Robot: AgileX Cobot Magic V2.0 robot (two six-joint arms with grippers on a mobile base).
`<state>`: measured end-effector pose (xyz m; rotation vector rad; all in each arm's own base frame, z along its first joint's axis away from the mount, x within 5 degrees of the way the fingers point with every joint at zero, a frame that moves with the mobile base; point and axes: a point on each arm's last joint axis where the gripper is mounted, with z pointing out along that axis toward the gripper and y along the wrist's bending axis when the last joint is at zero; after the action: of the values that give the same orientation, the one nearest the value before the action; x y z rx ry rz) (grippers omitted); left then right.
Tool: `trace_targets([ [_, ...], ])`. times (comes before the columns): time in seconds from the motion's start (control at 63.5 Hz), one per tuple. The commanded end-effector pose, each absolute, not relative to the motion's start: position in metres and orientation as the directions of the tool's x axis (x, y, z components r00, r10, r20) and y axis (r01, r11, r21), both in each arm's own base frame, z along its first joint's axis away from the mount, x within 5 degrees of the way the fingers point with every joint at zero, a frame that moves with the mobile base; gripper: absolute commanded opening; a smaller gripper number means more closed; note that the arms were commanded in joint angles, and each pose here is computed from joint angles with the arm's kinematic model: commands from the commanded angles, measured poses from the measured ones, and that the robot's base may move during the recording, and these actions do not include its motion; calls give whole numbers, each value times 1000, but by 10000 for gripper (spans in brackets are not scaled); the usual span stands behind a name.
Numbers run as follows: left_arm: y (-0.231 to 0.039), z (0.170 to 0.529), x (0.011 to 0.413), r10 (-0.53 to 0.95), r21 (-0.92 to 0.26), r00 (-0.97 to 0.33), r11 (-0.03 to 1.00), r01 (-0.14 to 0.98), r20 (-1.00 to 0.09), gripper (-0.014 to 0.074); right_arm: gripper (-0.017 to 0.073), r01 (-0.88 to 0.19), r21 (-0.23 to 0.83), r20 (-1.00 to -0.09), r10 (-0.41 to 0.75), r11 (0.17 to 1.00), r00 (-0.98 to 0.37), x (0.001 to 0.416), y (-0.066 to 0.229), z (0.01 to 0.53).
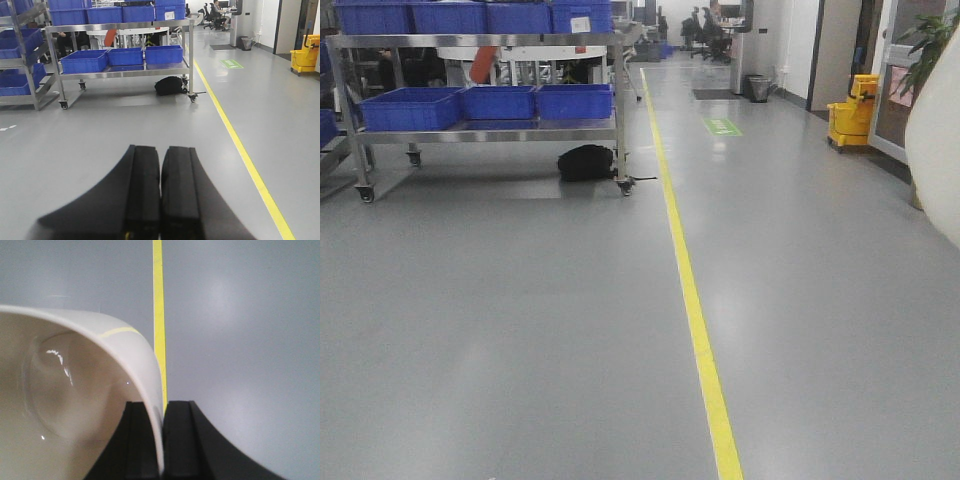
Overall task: Move white bin to right shelf second layer
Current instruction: 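Drive across the floor carrying the bin in the right gripper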
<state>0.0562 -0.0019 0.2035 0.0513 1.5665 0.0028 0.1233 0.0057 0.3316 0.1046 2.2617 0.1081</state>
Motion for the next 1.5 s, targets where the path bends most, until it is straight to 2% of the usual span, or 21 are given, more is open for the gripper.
trace_targets([
  [0.0,-2,199,57,24,26,64,999,28,-998,85,48,36,124,-829,123,992,-546,127,5,347],
  [1.481,-2,199,57,24,26,64,999,28,-998,85,48,35,125,-829,124,992,-546,127,5,347],
])
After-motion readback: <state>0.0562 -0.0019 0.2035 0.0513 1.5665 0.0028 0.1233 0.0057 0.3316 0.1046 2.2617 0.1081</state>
